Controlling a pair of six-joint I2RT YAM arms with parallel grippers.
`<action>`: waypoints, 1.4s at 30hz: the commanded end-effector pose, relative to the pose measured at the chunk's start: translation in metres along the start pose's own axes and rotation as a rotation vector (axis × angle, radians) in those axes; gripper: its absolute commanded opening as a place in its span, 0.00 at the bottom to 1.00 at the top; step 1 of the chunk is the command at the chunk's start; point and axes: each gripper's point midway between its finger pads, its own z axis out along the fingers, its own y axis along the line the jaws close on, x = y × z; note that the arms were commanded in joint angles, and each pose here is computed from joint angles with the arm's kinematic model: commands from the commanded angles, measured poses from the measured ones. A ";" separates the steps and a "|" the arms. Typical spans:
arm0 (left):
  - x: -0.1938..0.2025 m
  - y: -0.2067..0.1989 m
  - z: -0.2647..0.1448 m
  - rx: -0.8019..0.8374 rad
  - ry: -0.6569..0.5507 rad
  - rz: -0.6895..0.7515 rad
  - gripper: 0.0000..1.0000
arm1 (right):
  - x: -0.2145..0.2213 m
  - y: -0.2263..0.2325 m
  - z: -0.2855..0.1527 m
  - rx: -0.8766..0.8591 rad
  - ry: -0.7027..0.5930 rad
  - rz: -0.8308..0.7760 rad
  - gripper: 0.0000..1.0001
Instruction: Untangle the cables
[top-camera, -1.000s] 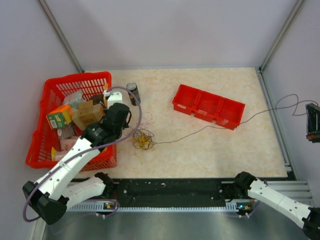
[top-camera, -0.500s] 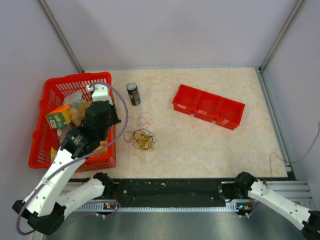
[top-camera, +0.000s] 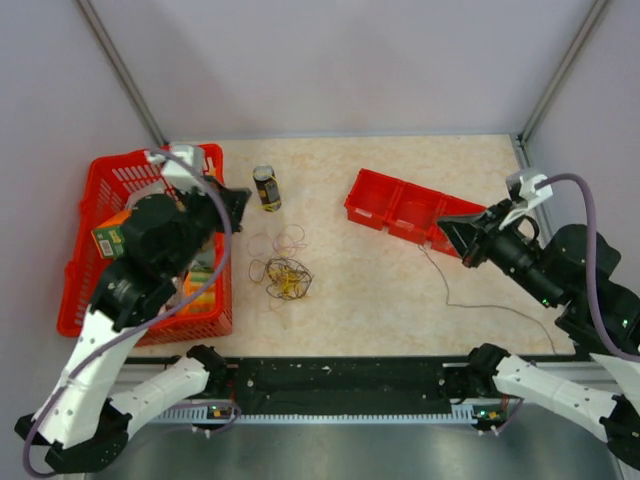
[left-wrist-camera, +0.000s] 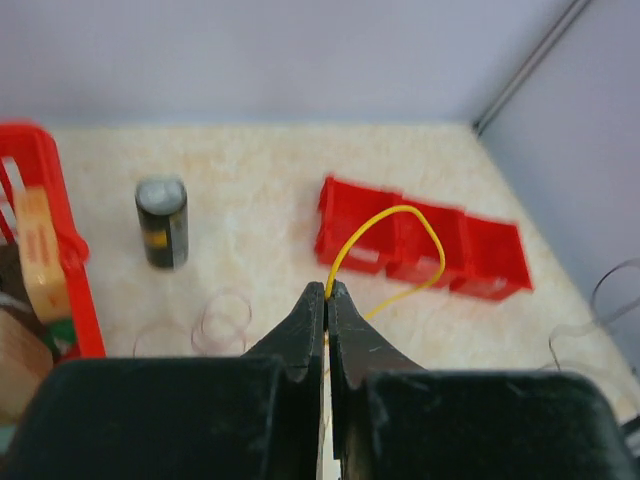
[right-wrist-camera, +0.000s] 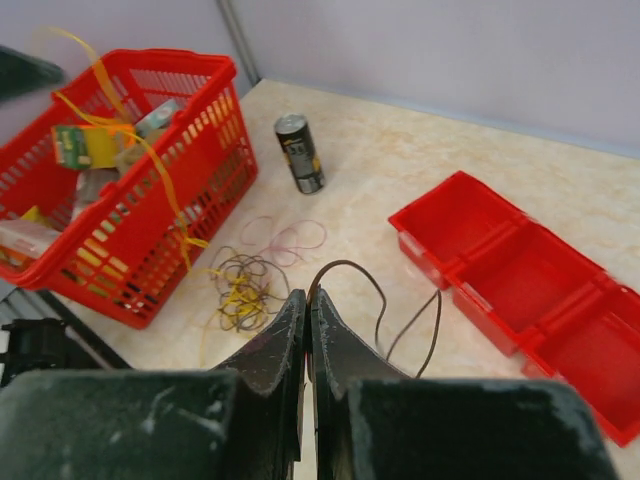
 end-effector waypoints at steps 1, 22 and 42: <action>0.103 0.018 0.030 -0.041 0.252 -0.015 0.00 | -0.057 0.039 -0.010 -0.179 -0.134 0.077 0.00; 0.158 -0.019 0.017 0.254 0.381 -0.018 0.98 | 0.071 0.063 0.050 -0.230 0.180 0.344 0.00; 0.174 -0.243 -0.001 1.058 0.201 -0.023 0.97 | 0.022 0.101 0.016 -0.455 0.104 0.490 0.00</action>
